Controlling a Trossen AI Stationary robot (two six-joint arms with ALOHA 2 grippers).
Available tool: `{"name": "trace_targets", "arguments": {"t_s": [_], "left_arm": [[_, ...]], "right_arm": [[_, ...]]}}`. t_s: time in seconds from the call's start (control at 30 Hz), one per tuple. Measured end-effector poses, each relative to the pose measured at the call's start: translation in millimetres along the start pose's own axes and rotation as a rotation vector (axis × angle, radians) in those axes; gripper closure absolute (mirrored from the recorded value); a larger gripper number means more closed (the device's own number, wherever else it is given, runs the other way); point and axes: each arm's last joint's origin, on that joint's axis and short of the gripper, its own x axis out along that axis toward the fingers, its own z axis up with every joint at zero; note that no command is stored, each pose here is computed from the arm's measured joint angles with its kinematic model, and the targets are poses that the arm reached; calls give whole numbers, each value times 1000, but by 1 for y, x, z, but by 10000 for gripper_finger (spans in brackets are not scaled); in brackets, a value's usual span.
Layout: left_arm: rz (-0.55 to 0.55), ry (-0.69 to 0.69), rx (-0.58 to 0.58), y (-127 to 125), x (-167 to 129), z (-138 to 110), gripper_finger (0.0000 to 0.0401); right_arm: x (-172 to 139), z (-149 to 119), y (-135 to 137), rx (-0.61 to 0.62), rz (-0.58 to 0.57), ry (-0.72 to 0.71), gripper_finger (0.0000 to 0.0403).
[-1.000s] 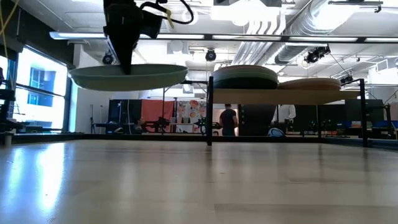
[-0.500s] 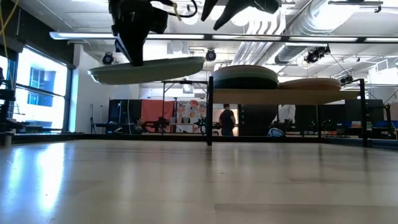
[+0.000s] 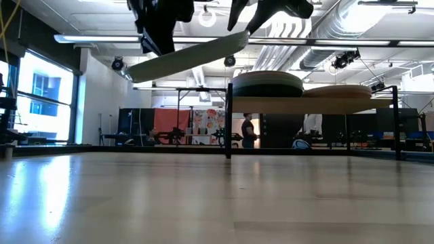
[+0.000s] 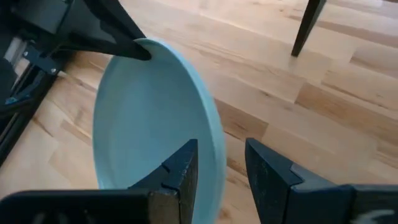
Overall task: Place and stack plates onto a shelf
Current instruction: Stack the light blue plate on top of the white plate on the shelf
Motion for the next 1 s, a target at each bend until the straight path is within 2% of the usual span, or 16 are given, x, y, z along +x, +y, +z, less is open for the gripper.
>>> {"name": "trace_targets", "arguments": {"t_s": [0.4, 0.47, 0.67, 1.0], "left_arm": [[-24, -83, 45, -4, 0, 8, 400], [-24, -83, 54, -4, 0, 8, 399], [-26, -84, 54, -4, 0, 8, 386], [-28, -88, 50, -4, -1, 8, 378]], "right_arm": [[1, -1, -1, 3, 6, 63, 294], [1, -1, -1, 4, 7, 71, 310], [2, 0, -3, 38, -5, 104, 393], [3, 1, -6, 125, -28, 114, 400]]}}
